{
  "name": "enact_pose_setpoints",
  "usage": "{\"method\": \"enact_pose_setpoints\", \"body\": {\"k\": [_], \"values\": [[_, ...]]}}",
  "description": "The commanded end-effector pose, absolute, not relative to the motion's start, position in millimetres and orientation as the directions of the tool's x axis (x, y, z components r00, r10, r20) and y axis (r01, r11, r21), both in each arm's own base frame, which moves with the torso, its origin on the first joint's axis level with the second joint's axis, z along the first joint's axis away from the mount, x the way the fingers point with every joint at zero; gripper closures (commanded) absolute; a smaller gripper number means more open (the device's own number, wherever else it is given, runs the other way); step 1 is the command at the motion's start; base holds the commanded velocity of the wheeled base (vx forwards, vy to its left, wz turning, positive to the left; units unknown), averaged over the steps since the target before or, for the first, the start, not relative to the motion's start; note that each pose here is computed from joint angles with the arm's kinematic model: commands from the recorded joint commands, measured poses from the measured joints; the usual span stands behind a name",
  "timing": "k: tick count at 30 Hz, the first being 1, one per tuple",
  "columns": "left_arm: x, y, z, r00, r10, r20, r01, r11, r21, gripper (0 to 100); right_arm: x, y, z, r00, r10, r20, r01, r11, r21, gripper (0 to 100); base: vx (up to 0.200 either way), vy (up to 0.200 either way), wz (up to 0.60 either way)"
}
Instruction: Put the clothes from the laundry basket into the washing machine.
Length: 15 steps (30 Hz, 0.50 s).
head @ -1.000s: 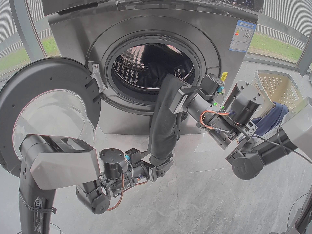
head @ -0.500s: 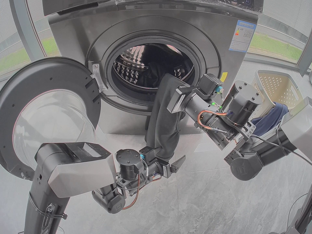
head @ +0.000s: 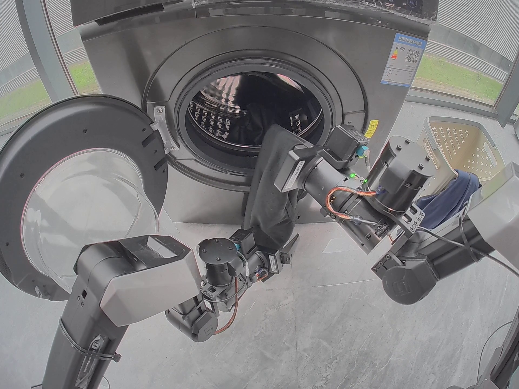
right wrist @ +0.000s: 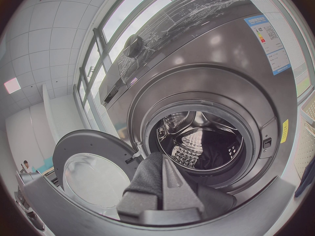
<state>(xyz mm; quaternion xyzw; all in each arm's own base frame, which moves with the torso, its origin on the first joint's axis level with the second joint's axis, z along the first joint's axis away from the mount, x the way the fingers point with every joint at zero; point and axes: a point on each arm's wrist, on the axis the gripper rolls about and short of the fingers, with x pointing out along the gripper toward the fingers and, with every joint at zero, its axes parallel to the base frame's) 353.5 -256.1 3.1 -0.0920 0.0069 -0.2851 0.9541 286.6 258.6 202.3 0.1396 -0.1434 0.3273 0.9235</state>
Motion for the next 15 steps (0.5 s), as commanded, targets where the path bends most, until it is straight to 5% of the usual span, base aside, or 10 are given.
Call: {"method": "enact_pose_setpoints", "body": {"k": [1, 4, 5, 15], "values": [[361, -254, -2, 0.850, -0.525, 0.046, 0.525, 0.834, -0.172, 0, 285, 258, 203, 0.743, 0.565, 0.359, -0.647, 0.745, 0.165, 100, 0.000, 0.000, 0.00], [363, -254, -1, 0.854, -0.519, 0.050, 0.519, 0.837, -0.171, 0, 285, 258, 203, 0.742, 0.565, 0.360, -0.647, 0.744, 0.166, 100, 0.000, 0.000, 0.00], [363, -254, 0, 0.853, -0.519, 0.054, 0.519, 0.837, -0.171, 100, 285, 259, 203, 0.742, 0.566, 0.360, -0.648, 0.744, 0.166, 100, 0.000, 0.000, 0.00], [367, -252, 11, 0.859, -0.504, 0.089, 0.511, 0.841, -0.177, 100, 286, 253, 198, 0.753, 0.561, 0.344, -0.637, 0.753, 0.165, 100, 0.000, 0.000, 0.00]]}}
